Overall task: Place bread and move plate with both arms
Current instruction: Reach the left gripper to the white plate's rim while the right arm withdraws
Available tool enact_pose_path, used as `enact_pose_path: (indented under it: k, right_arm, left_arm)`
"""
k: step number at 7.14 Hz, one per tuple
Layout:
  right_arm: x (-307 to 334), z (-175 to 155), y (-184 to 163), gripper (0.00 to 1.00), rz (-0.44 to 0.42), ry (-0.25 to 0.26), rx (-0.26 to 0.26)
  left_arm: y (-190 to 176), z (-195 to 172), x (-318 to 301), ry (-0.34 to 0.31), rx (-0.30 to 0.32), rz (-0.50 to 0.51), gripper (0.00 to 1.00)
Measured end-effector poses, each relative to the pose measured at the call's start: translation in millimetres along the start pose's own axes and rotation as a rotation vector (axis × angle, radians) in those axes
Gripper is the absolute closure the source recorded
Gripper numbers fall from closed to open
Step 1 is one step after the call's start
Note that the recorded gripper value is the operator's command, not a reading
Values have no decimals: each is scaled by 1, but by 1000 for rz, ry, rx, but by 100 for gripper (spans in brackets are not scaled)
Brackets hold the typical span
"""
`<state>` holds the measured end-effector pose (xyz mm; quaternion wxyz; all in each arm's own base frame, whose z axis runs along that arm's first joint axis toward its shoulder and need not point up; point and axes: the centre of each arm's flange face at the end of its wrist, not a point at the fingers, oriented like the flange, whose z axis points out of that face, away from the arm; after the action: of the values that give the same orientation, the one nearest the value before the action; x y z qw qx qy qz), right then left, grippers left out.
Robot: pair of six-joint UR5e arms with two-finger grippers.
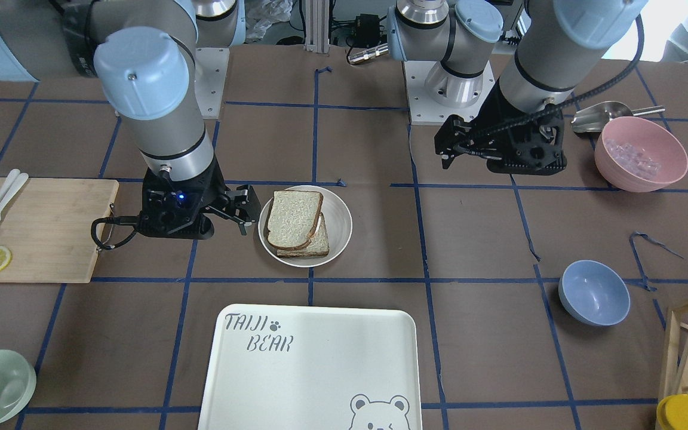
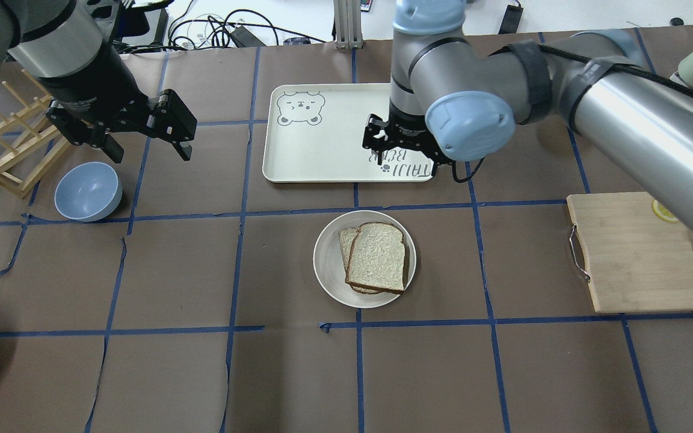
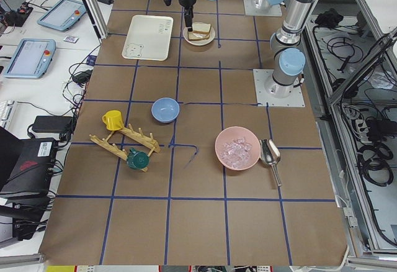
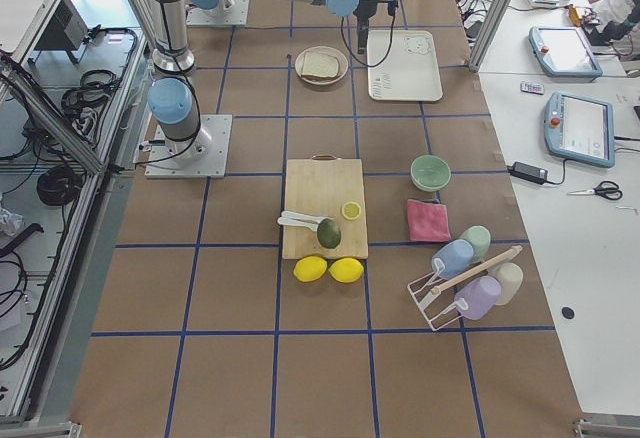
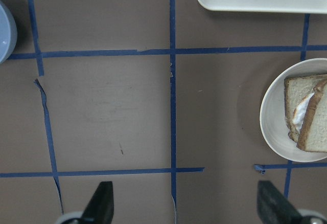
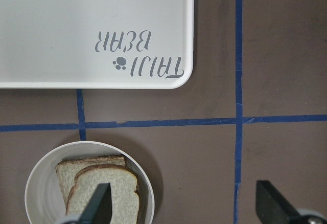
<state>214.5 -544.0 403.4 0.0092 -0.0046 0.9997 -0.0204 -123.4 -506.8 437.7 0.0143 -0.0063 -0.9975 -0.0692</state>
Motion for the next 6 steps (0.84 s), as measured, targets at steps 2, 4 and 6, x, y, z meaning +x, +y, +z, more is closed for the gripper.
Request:
enact_pose_path:
  k: [2,4,6]
  right_arm:
    - [16,-35,31,0,-85,15,-49]
    - [39,-49,44,0,-97,27,-101]
    - [58,-57,48,0,-75,30,-115]
  left_arm:
    - [-15,58,5,0,7,2,0]
    - [-11,115,31,55,59,-74,0]
    - [1,158,72,151,62,-205,0]
